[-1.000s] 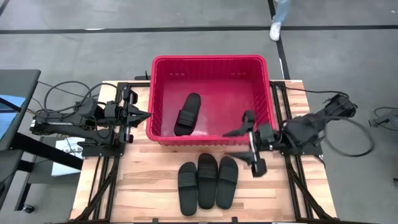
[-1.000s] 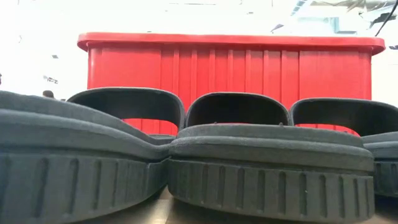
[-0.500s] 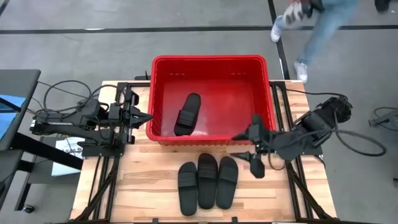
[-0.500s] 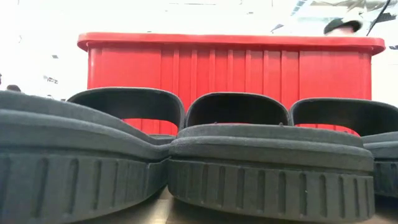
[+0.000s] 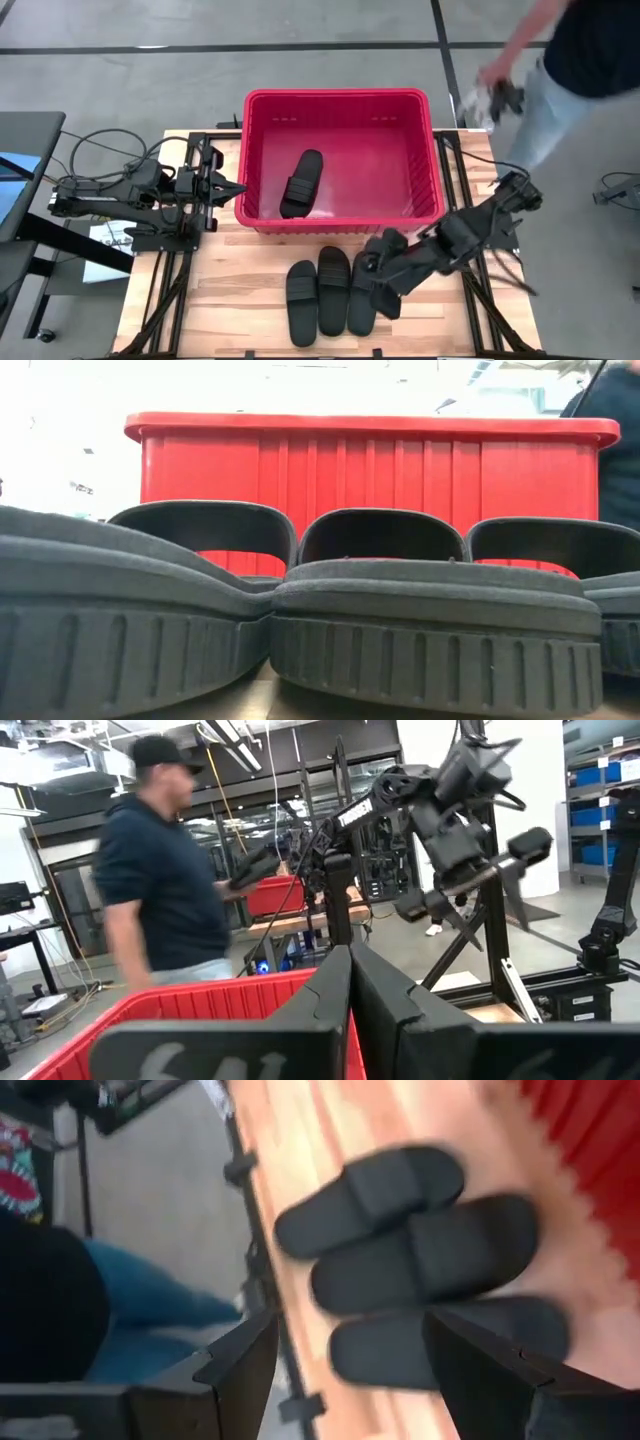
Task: Pick and place slides into bin
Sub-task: Put the black slide into the red bin
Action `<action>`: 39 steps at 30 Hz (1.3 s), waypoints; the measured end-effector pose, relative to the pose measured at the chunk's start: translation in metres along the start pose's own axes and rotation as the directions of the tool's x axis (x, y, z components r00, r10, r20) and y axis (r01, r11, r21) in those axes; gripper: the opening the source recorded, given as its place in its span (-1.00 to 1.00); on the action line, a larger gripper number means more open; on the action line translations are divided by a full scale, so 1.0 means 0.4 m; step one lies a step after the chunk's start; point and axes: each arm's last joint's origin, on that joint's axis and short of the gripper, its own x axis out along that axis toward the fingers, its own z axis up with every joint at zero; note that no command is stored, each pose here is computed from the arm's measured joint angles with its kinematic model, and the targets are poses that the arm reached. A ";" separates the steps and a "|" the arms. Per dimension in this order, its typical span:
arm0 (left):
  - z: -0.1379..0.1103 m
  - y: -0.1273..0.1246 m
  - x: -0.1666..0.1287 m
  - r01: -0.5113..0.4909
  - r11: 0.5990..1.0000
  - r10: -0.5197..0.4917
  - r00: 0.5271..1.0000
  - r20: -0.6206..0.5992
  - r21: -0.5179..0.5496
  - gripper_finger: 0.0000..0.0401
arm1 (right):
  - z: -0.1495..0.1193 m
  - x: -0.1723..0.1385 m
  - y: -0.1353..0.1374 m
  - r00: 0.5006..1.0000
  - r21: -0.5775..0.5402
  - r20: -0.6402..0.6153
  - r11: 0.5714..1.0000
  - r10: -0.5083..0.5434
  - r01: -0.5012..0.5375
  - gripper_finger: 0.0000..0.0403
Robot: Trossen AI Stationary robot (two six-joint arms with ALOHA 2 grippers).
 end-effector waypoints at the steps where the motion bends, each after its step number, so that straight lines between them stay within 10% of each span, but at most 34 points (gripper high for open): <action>1: 0.000 0.000 0.000 0.000 1.000 0.000 1.000 0.001 0.000 -1.00 | -0.001 0.015 0.004 1.000 0.012 -0.026 1.000 0.006 -0.006 0.19; 24: -0.017 -0.003 -0.001 0.018 1.000 -0.018 0.998 -0.068 -0.001 -1.00 | -0.074 0.379 0.160 0.920 0.023 -0.271 0.958 0.282 -0.287 -0.18; 39: -0.020 -0.006 -0.001 0.047 0.999 -0.048 0.996 -0.080 -0.017 -1.00 | -0.110 0.460 0.122 0.924 -0.243 -0.365 0.947 0.110 -0.208 -0.26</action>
